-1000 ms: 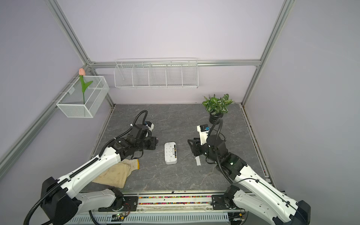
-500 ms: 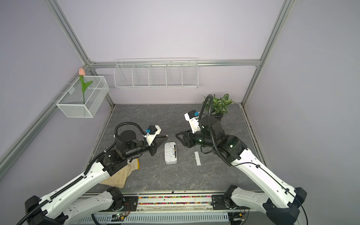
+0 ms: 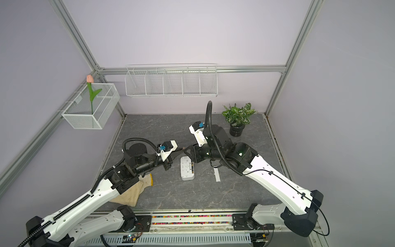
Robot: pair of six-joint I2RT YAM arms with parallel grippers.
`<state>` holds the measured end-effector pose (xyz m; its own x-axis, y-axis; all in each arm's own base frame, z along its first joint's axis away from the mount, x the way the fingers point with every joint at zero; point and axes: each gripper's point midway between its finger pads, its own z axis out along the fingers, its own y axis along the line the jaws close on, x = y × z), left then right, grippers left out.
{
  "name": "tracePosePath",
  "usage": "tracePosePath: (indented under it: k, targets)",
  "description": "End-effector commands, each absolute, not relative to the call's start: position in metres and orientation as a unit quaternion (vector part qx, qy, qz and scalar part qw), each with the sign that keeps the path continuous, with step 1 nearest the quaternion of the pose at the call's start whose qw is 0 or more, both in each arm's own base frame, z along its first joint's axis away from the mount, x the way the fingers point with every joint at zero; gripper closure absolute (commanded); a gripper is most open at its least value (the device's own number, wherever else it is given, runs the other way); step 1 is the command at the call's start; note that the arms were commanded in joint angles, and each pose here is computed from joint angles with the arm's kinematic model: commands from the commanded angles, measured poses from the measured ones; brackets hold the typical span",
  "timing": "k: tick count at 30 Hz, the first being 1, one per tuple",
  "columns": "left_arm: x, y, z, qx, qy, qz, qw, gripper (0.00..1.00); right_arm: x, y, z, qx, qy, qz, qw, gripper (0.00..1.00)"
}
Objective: Insert the battery into the alarm
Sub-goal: Install the battery in the alarm.
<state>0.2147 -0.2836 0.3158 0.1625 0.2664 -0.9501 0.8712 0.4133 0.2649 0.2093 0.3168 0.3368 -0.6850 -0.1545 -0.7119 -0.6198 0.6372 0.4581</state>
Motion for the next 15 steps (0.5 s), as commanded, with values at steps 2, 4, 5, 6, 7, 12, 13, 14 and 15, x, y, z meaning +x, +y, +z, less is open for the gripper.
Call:
tracePosePath:
  k: [2, 4, 5, 6, 7, 12, 13, 14, 15]
  targets:
    - [0.207, -0.284, 0.326, 0.491, 0.57, -0.255, 0.608, 1.0, 0.215, 0.323, 0.344, -0.22, 0.845, 0.359, 0.331, 0.63]
    - [0.206, -0.285, 0.325, 0.494, 0.569, -0.256, 0.606, 1.0, 0.216, 0.326, 0.343, -0.219, 0.844, 0.36, 0.331, 0.64]
    - [0.207, -0.285, 0.325, 0.494, 0.569, -0.254, 0.607, 1.0, 0.216, 0.328, 0.343, -0.22, 0.844, 0.362, 0.329, 0.64]
    - [0.206, -0.285, 0.325, 0.493, 0.569, -0.255, 0.607, 1.0, 0.216, 0.329, 0.342, -0.22, 0.844, 0.363, 0.327, 0.65]
    - [0.206, -0.285, 0.325, 0.494, 0.568, -0.255, 0.607, 1.0, 0.217, 0.33, 0.342, -0.218, 0.845, 0.363, 0.326, 0.66]
    - [0.205, -0.285, 0.326, 0.496, 0.565, -0.254, 0.609, 1.0, 0.22, 0.333, 0.338, -0.215, 0.849, 0.36, 0.323, 0.69]
    - [0.205, -0.285, 0.326, 0.495, 0.565, -0.253, 0.609, 1.0, 0.221, 0.334, 0.338, -0.215, 0.849, 0.359, 0.323, 0.7]
    - [0.205, -0.285, 0.326, 0.497, 0.564, -0.255, 0.609, 1.0, 0.222, 0.334, 0.336, -0.213, 0.85, 0.357, 0.322, 0.7]
    - [0.204, -0.286, 0.326, 0.498, 0.563, -0.256, 0.608, 1.0, 0.222, 0.334, 0.336, -0.213, 0.851, 0.356, 0.322, 0.7]
